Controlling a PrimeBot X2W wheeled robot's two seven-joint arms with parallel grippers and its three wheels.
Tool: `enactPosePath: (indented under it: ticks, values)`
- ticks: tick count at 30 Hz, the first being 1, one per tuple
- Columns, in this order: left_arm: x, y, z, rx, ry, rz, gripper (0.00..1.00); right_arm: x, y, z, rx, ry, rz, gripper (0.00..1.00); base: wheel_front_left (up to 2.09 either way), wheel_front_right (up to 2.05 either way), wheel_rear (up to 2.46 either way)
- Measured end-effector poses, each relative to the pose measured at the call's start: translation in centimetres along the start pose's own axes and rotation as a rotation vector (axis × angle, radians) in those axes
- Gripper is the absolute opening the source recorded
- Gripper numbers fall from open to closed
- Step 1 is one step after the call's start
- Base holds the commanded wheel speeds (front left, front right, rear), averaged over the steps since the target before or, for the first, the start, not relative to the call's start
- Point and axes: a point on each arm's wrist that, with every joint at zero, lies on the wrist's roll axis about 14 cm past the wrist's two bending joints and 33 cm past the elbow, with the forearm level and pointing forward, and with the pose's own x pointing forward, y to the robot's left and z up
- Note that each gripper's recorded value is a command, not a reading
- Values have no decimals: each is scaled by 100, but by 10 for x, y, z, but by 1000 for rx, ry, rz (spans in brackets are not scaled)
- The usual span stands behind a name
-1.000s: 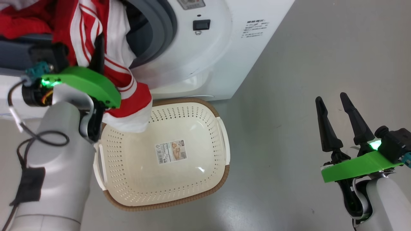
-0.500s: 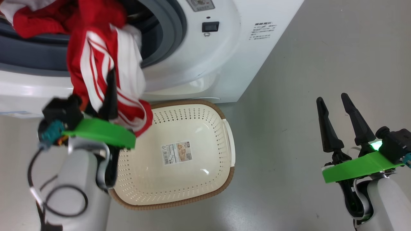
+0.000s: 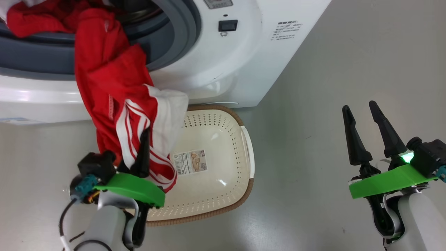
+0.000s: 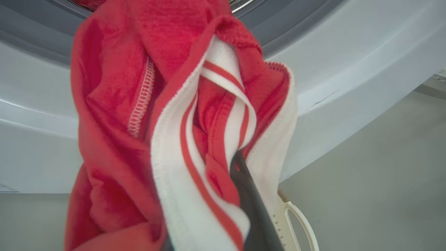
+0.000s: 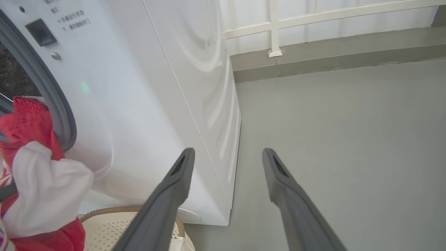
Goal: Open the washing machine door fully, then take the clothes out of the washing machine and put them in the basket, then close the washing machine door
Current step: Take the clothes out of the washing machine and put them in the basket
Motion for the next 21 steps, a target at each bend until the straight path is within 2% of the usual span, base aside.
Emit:
enactPosePath:
  ticks: [7,21]
  values:
    - [-7,-2,-49,-8,150,-3,0,-2,-7,-3,-5,9,-19,100,0,0,0]
    - [-7,-4,-109,2,365,-26,0,-8,-20,-7,-5,22,-63,100,0,0,0]
